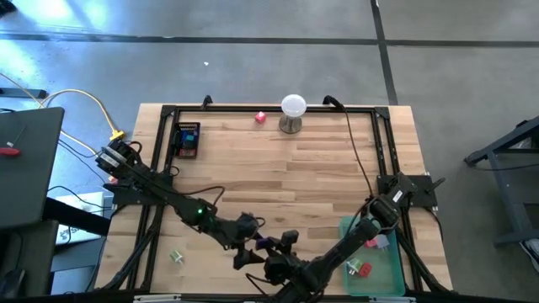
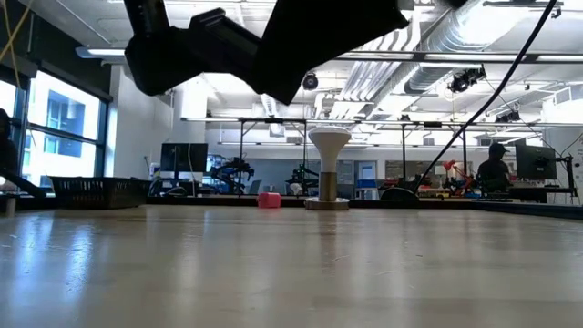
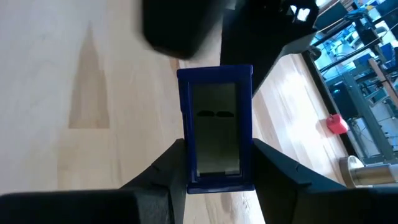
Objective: Pick & Place Office items
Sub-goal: Put the dark blue digital clock into the black bin
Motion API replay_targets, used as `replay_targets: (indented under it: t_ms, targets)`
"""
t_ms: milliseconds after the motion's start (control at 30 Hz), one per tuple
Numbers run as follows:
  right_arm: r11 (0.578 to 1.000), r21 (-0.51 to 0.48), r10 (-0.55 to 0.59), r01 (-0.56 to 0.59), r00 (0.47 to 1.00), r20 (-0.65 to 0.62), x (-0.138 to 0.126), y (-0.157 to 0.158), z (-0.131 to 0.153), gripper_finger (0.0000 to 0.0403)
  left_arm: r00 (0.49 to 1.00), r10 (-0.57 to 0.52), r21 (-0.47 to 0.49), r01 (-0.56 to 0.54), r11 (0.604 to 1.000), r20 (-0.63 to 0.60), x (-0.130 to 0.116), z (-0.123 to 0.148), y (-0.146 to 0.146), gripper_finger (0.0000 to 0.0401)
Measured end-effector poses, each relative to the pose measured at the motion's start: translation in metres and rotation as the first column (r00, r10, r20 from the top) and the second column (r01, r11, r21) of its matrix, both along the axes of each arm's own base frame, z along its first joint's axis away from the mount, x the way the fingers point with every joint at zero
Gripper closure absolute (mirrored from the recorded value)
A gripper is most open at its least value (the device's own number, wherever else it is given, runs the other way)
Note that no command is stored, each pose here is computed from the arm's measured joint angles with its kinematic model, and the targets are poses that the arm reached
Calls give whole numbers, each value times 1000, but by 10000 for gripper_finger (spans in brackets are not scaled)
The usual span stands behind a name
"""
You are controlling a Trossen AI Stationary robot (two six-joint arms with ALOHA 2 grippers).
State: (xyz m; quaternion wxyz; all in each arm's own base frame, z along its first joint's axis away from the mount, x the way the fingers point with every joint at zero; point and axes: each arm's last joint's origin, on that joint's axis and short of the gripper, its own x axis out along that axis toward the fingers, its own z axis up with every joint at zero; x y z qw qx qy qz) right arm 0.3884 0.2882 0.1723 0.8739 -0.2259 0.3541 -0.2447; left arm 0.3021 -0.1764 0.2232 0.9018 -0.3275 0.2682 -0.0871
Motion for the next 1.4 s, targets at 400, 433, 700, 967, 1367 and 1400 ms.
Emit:
replay_targets:
  t_ms: [400, 433, 700, 967, 1367, 1400]
  targets:
    - [1000, 2, 0, 0, 1000, -4, 0, -1, 1, 270, 999, 45, -104, -47, 993, -26, 1, 1, 0, 7]
    - [1000, 2, 0, 0, 1000, -5, 0, -1, 1, 270, 999, 47, -99, -50, 994, -26, 1, 1, 0, 7]
    - [1000, 0, -2, 2, 1000, -8, 0, -2, 1, 270, 998, 45, 92, -49, 995, 42, 0, 0, 0, 7]
    - [1000, 1, -1, 1, 1000, -10, 0, -1, 0, 270, 998, 68, 65, -68, 996, 4, -1, -2, 1, 30]
    - [998, -52, -15, 16, 999, 30, 0, -2, 1, 270, 995, 96, 27, -96, 995, -17, -1, -3, 2, 137]
    - [998, -57, -15, 17, 999, 33, 0, -2, 1, 270, 995, 94, 33, -93, 995, -15, -1, -3, 2, 147]
